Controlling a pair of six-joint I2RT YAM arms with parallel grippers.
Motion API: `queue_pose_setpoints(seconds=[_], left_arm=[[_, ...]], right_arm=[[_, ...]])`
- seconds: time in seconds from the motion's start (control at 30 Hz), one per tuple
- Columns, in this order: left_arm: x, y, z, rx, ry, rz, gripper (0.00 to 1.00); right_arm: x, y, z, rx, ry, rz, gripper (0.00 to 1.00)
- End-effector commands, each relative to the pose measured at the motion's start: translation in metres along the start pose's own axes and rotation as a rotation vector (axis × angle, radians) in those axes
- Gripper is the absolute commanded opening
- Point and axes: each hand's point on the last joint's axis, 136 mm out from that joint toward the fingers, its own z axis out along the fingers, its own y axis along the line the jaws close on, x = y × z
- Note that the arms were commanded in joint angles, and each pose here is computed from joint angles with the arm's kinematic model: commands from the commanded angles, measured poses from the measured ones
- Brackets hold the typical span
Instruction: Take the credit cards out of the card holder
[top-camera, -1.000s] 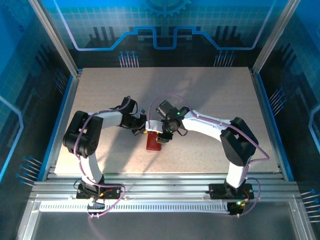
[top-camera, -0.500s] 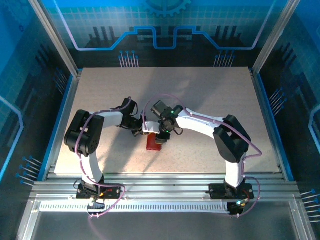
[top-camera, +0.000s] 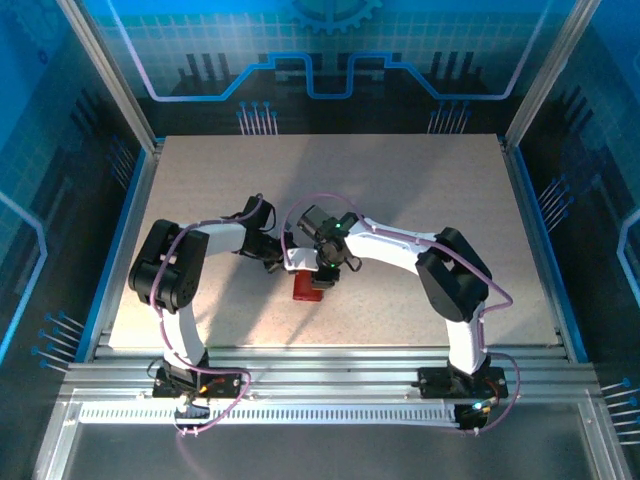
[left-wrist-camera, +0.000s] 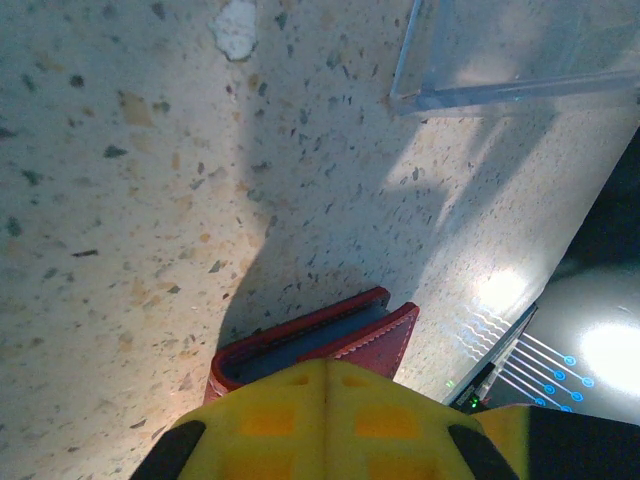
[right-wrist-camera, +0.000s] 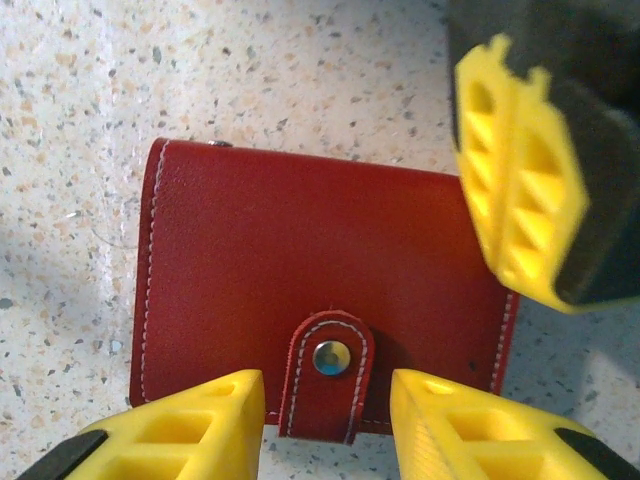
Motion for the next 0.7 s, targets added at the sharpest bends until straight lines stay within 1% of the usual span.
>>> queue_pose_setpoints(seconds=[0.0,0.13,0.37,0.67], left_arm=[[0.006,0.009,0.003,-0.008,0.034,-0.017,0.00],[0.007,0.010,0.004,-0.010,0.035,-0.017,0.00],[0.007,0.010,0.003,-0.011,0.035,-0.019,0.00],[0.007,0.010,0.003,-0.013,0.036,-0.019,0.00]], right_arm=[[-0.002,0.007,0.005,-0.020,0.039,-0.055,0.38],[-0.005,0.005,0.007,-0.023,0.047,-0.068,0.38],[-0.002,0.003,0.010,-0.029,0.095,-0.085,0.38],[0.008,0.010,0.017,-0.082,0.158,-0.092,0.38]])
